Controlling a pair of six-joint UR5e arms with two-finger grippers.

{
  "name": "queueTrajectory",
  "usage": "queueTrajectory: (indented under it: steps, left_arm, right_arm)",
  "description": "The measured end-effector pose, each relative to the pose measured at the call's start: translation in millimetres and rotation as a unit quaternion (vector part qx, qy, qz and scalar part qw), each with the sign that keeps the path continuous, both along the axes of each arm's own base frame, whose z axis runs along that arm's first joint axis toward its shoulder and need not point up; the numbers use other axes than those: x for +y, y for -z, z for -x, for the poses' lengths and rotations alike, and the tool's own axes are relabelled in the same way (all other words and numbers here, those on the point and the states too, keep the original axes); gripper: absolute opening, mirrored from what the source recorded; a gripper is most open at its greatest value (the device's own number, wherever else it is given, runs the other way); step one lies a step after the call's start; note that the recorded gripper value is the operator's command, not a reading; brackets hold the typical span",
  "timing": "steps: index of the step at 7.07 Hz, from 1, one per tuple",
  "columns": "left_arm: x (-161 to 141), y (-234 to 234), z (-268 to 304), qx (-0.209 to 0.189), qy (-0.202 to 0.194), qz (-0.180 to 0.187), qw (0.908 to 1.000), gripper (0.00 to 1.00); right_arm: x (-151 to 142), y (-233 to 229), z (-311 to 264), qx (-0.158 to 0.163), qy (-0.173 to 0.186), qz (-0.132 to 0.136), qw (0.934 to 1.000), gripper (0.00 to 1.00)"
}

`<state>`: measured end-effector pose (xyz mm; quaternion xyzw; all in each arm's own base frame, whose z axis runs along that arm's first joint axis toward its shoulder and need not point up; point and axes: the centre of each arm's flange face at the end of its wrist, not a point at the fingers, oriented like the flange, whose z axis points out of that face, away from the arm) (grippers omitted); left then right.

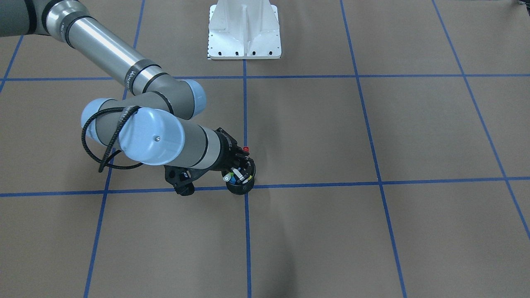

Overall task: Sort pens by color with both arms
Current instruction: 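Lift the blue marker up out of the cup with the right gripper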

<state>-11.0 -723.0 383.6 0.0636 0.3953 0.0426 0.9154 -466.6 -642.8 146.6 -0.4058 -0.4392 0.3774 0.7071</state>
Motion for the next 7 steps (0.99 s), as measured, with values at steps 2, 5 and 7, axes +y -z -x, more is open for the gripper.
queueTrajectory:
  steps: [2,5,7]
  left_arm:
    - [0.2,0.8,-0.3,0.000,0.000,0.000,1.0000,0.99]
    - [-0.8,5.1,-0.4,0.000,0.000,-0.003,1.0000,0.99]
    - [1.4,18.8,-19.9,0.004,0.010,0.008,0.9999,0.99]
  right_arm:
    - [-6.8,14.7,-34.9,-0.025,0.004,-0.005,0.9997,0.25]
    - [-15.1,24.2,-72.5,-0.075,-0.014,-0.126,0.9891,0.25]
    - [-31.2,11.4,-78.0,-0.059,-0.053,-0.296,0.9518,0.25]
